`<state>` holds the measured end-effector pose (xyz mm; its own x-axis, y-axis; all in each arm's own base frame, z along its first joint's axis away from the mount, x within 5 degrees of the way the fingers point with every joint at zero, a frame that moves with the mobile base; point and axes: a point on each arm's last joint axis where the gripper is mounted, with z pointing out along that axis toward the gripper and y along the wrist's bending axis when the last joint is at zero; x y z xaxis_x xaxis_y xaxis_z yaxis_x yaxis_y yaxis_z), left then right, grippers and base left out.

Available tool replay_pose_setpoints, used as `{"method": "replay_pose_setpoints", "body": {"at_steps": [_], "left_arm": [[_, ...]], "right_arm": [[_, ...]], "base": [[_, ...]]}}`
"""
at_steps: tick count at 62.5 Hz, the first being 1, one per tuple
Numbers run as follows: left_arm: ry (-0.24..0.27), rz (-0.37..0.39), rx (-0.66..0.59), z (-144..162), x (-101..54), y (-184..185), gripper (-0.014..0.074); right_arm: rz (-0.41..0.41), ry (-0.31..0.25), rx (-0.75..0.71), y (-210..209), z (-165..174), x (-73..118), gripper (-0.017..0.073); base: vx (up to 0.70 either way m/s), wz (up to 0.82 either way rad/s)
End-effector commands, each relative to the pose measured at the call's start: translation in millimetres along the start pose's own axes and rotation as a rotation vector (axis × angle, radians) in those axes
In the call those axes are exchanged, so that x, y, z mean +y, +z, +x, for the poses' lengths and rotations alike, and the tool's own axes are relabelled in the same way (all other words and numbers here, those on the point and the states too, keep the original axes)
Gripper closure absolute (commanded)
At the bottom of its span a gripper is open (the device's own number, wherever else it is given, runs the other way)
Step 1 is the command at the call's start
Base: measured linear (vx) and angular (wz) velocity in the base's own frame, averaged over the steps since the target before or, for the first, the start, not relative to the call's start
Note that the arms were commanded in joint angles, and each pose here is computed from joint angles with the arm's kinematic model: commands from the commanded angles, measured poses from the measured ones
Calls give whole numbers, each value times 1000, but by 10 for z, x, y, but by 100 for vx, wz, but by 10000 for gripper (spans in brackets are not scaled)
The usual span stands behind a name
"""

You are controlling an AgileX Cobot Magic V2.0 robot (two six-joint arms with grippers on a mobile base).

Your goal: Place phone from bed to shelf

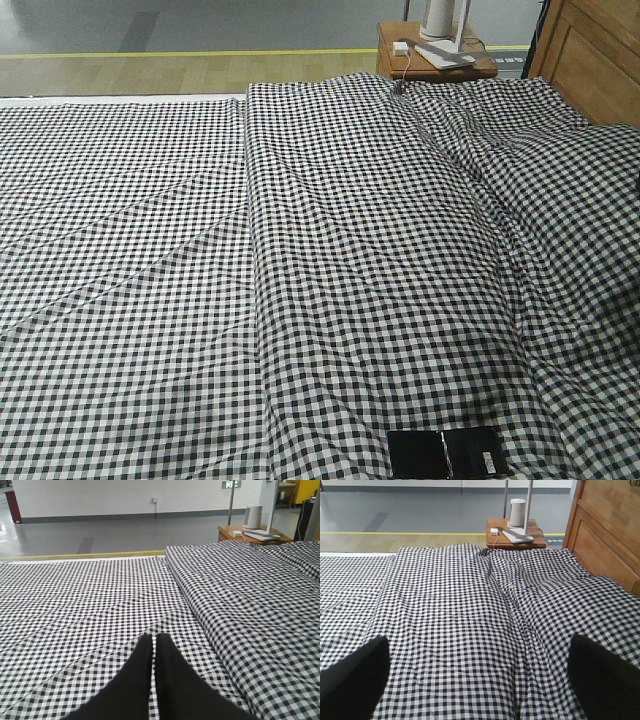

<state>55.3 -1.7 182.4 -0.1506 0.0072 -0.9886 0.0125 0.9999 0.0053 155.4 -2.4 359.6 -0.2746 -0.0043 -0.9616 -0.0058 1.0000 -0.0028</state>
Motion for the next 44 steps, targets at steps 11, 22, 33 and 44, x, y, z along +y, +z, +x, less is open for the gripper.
{"method": "replay_pose_setpoints", "body": {"at_steps": [11, 22, 33, 44], "left_arm": [[-9, -5, -72, -62, 6, -5, 593], [-9, -5, -72, -62, 6, -5, 593], [-9, -5, -72, -62, 6, -5, 593], [-9, -5, -72, -62, 6, -5, 593]], "right_arm": [[19, -16, -113, -40, -173, -18, -17], [17, -15, -87, 8, -156, -19, -16], [7, 19, 42, 229, -153, -23, -16], [-3, 76, 226, 578, -209, -31, -16]], "base": [[0, 0], [0, 0], [0, 0], [0, 0]]}}
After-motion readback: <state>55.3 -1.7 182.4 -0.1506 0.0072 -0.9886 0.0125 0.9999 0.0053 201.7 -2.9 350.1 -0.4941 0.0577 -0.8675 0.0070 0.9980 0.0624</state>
